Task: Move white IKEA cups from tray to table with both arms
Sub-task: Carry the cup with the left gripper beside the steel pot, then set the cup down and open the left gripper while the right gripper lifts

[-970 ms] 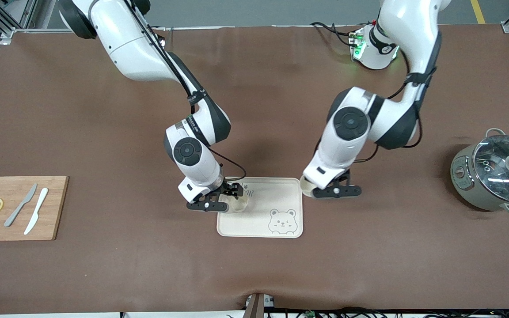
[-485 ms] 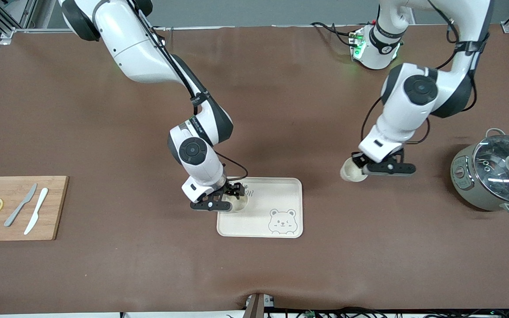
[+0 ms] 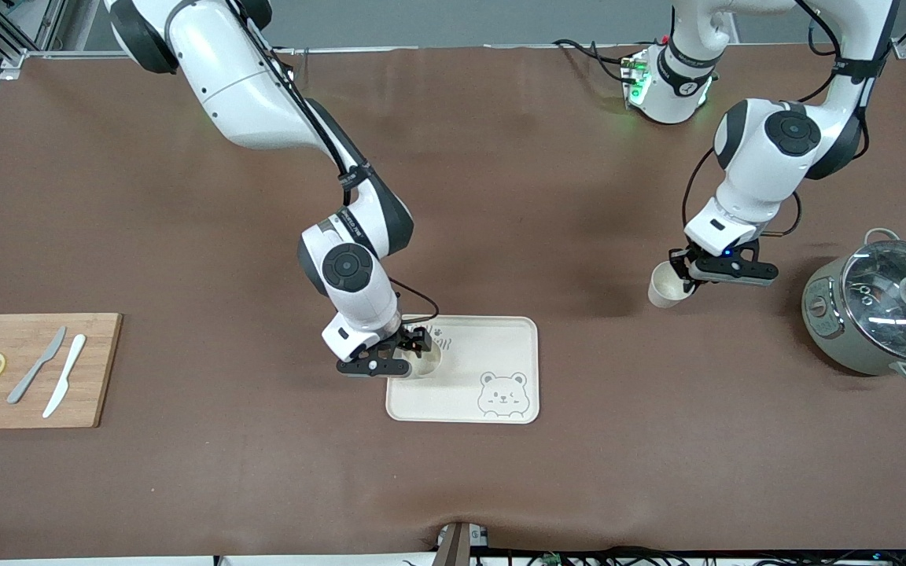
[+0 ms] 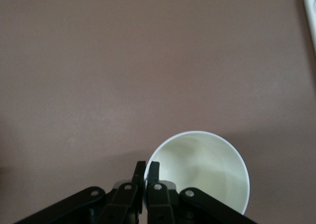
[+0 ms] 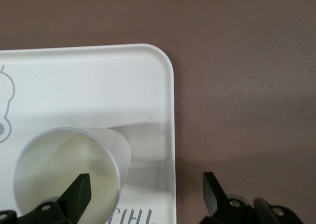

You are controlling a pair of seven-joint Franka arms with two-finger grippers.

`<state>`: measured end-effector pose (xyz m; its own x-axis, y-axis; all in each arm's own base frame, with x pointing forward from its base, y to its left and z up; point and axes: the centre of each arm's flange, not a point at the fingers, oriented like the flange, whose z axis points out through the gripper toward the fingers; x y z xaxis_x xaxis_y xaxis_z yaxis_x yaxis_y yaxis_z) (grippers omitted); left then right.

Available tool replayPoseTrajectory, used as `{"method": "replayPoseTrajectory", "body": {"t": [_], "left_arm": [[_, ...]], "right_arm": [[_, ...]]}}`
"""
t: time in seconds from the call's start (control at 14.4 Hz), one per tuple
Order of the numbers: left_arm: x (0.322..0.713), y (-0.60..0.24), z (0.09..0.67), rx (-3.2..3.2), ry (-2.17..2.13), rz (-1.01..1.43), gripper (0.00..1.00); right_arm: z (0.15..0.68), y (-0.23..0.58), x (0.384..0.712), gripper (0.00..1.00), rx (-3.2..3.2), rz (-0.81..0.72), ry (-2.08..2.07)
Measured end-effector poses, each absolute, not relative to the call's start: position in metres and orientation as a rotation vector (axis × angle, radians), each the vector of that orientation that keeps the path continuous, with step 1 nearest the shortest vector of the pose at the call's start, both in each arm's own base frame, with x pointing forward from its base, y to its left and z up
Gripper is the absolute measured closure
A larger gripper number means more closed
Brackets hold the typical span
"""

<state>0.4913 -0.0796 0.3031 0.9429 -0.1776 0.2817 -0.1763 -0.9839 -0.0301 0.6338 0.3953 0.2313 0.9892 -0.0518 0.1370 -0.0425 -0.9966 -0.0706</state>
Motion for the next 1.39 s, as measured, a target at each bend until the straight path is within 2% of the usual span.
{"method": "replayPoseTrajectory", "body": {"t": [0.49, 0.62, 1.11, 1.18, 1.25, 1.39], "left_arm": [[0.468, -0.026, 0.258, -3.059, 0.345, -0.438, 0.95], [0.467, -0.024, 0.25, -3.062, 0.345, -0.419, 0.95], [0.467, -0.016, 0.236, -3.063, 0.344, -0.387, 0.95], [0.468, -0.016, 0.236, -3.059, 0.366, -0.387, 0.9], [0.469, -0.016, 0.236, -3.051, 0.401, -0.386, 0.8], [0.472, -0.016, 0.235, -3.039, 0.453, -0.387, 0.61]], "right_arm": [[0.218, 0.395, 0.633, 0.0, -3.069, -0.207, 0.075], [0.216, 0.394, 0.633, 0.04, -3.069, -0.208, 0.081], [0.222, 0.395, 0.637, 0.79, -3.061, -0.227, 0.083], [0.222, 0.395, 0.637, 0.89, -3.062, -0.226, 0.084], [0.224, 0.396, 0.638, 0.96, -3.06, -0.229, 0.084], [0.224, 0.396, 0.638, 0.96, -3.06, -0.23, 0.084]]}}
